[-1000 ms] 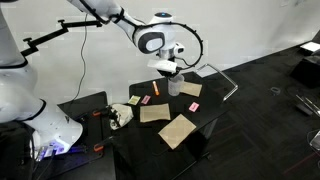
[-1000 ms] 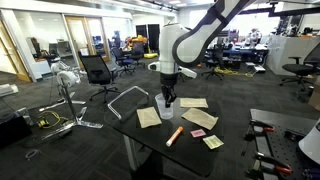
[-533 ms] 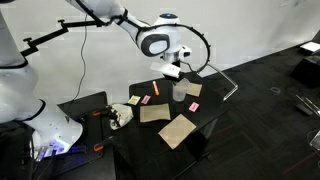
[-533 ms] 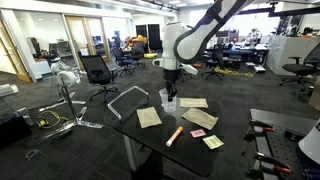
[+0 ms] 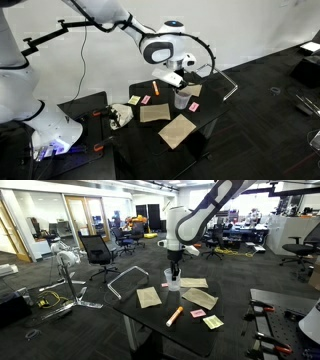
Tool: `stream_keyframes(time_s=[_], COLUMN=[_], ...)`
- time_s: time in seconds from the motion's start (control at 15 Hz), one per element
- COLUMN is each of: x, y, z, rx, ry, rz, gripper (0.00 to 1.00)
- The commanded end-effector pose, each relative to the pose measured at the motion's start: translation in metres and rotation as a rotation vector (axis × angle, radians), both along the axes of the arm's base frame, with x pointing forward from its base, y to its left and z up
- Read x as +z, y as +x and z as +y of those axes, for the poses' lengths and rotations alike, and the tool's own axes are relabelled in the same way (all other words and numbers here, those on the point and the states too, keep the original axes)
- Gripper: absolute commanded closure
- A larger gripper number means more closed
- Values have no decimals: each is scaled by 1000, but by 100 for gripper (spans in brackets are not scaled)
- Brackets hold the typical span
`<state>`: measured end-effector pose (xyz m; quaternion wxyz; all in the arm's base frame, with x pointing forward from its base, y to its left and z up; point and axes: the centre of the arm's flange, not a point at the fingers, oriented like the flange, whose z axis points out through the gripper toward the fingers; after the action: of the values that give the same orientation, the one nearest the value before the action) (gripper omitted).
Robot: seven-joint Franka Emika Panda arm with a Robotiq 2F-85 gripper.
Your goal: Remove the marker from the clear cup, put it on the table and then move the cup away from the marker
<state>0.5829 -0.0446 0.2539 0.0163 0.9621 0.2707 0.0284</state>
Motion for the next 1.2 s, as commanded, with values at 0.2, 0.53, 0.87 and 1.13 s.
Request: stream_keyframes(time_s=[0.2, 0.53, 0.87, 1.13], x=[-8, 9, 47, 88], y=[7, -3, -16, -33], z=[-6, -3, 1, 6], rx=[-42, -41, -48, -37], ry=[8, -6, -19, 5], rz=[-18, -39, -79, -97], gripper=[70, 40, 3, 0])
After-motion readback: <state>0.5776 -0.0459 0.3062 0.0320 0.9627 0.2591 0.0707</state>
